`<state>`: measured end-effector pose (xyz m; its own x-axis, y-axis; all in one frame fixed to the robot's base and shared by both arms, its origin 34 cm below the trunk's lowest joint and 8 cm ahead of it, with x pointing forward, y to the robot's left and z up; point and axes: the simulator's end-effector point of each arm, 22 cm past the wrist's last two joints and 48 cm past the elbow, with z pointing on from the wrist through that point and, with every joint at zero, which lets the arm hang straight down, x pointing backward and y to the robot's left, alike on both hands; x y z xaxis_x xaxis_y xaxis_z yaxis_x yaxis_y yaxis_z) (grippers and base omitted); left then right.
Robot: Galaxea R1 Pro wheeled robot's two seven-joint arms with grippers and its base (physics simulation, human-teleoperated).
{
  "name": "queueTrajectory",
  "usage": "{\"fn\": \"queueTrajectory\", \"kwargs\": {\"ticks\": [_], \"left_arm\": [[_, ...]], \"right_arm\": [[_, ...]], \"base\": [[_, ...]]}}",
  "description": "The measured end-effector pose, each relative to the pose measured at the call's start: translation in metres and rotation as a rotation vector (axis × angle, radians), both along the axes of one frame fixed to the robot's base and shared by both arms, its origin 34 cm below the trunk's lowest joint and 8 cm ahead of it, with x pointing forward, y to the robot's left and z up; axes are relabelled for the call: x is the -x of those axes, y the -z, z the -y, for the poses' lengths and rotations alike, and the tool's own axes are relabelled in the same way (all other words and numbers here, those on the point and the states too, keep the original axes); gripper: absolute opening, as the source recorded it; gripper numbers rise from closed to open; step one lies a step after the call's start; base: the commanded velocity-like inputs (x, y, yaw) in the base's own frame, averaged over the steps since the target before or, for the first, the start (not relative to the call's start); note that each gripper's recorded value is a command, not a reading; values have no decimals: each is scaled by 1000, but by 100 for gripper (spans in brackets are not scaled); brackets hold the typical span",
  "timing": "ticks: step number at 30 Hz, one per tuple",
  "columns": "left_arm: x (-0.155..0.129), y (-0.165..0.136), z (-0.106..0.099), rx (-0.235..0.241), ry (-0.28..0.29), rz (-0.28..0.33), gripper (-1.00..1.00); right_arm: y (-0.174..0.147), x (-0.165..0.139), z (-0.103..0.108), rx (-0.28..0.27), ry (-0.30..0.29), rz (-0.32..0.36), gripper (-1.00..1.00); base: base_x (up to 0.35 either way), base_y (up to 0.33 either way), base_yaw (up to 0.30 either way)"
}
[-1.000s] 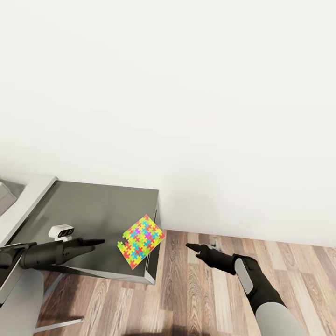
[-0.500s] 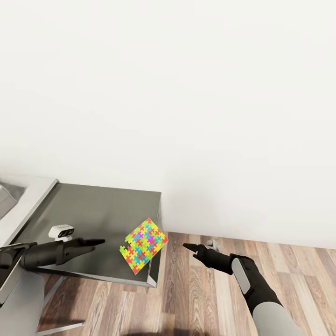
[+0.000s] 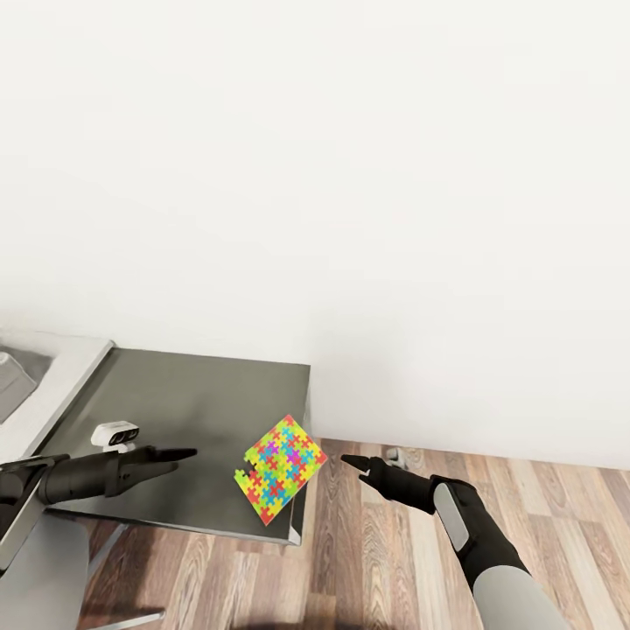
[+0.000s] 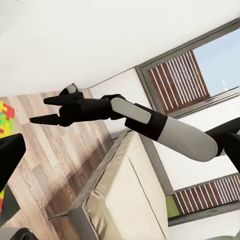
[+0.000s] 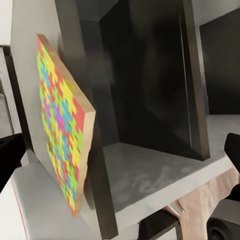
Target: Put all the toys in the child's room - the three board games (two on the bed and one on the table), the two jigsaw puzzles on the table, and the tennis ball on the table - inside the toy box on the table in the child's room.
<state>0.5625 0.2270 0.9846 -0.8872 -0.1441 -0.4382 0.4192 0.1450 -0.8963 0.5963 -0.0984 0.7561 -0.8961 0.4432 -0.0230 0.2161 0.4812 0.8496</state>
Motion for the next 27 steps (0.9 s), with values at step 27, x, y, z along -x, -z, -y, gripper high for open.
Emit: {"fn": "queueTrajectory", "kwargs": {"ticks": [27], "left_arm": [[0,0,0,0,0,0,100]], "right_arm": [[-1,1,-4,-2,-16,1,100]], "base": [[23,71,0]]}}
